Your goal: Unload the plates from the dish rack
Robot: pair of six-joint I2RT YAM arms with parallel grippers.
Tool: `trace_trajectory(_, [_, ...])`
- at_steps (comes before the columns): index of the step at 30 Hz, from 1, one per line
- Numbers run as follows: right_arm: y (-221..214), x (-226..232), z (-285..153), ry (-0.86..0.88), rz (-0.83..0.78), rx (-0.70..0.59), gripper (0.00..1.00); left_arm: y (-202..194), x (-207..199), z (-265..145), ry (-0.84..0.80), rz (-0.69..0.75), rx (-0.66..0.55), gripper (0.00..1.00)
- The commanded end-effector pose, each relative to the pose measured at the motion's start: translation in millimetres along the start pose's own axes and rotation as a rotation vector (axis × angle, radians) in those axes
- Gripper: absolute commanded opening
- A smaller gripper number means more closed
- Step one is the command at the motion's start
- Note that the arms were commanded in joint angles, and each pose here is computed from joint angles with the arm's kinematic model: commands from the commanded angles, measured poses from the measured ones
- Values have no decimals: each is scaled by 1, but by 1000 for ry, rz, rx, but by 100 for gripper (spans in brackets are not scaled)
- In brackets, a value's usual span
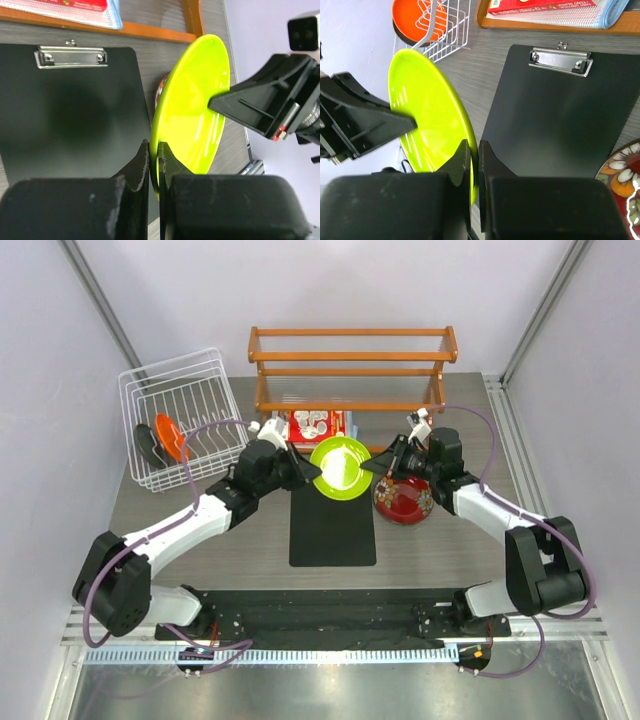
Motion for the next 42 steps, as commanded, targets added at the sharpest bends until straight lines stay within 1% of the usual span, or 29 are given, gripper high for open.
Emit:
trace_trajectory(1, [4, 14, -4, 57, -44, -39, 1, 13, -34, -1, -135, 32, -58, 0])
trace_trajectory(2, [5, 13, -7, 27, -40, -44, 1, 14, -34, -1, -133, 36, -61, 0])
trace_trajectory(3, [8, 14, -11, 5, -48, -61, 1, 13, -33, 0, -126, 42, -58, 7])
trace_trajectory(4, [11, 12, -14, -56, -51, -85, 1, 14, -34, 0, -122, 47, -63, 43])
trace_trajectory(5, [10, 5, -20, -118, -48, -73, 1, 16, -30, -1, -83, 51, -76, 59])
trace_trajectory(6, [14, 5, -29, -156, -58, -94, 1, 17, -29, -2, -62, 68, -86, 71])
trace_trajectory(7, [16, 1, -34, -204, -55, -108, 1, 18, -28, -3, -47, 79, -99, 87])
trace_trajectory(8, [14, -7, -41, -281, -27, -98, 1, 17, -24, -8, -15, 89, -95, 91])
trace_trajectory(9, [17, -17, -51, -348, -22, -116, 1, 23, -20, -10, 40, 112, -166, 95])
trace_trajectory(10, [18, -21, -59, -394, -21, -129, 1, 27, -18, -14, 77, 135, -200, 99])
trace_trajectory(11, [12, -29, -66, -472, 10, -104, 1, 30, -16, -18, 108, 151, -237, 99])
trace_trajectory(12, [11, -37, -72, -515, 16, -103, 1, 36, -8, -27, 204, 190, -302, 100])
trace_trajectory(15, [-1, -48, -79, -600, 53, -62, 1, 48, -1, -43, 339, 261, -399, 99])
trace_trajectory(16, [-8, -53, -80, -622, 72, -45, 1, 56, 2, -48, 405, 298, -464, 99])
trace_trajectory(18, [-15, -59, -81, -649, 91, -32, 1, 61, 7, -57, 491, 331, -514, 99])
trace_trajectory(19, [-20, -61, -82, -664, 102, -21, 1, 66, 11, -61, 550, 349, -561, 100])
trace_trajectory(22, [-31, -69, -86, -723, 128, 5, 1, 77, 23, -70, 639, 359, -638, 99])
trace_trajectory(27, [-40, -72, -89, -752, 132, 15, 1, 94, 49, -75, 733, 316, -656, 99])
trace_trajectory(32, [-44, -76, -88, -752, 126, 45, 2, 109, 63, -76, 748, 262, -661, 99])
trace_trajectory(33, [-43, -76, -88, -750, 128, 46, 5, 111, 65, -77, 750, 256, -663, 100])
trace_trajectory(34, [-45, -76, -87, -749, 130, 51, 11, 112, 66, -76, 751, 254, -658, 100])
trace_trajectory(35, [-44, -76, -87, -747, 123, 52, 24, 113, 65, -76, 745, 251, -655, 99])
trace_trajectory(36, [-44, -76, -87, -747, 121, 55, 27, 114, 65, -77, 747, 250, -656, 100])
trace_trajectory(38, [-44, -76, -88, -746, 114, 54, 29, 115, 65, -77, 745, 249, -655, 99])
trace_trajectory(42, [-42, -74, -89, -727, 87, 56, 36, 120, 69, -78, 743, 233, -654, 100])
Point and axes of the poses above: each gripper's point midway between its finger pads, its own z axis out along the fingers, its own x axis along the line the jaws close on, y = z × x, the point moved 10 cm from there along -z, back along the fingers, and after that the axes turned 15 degrees about -z, right-handed, at the moved point
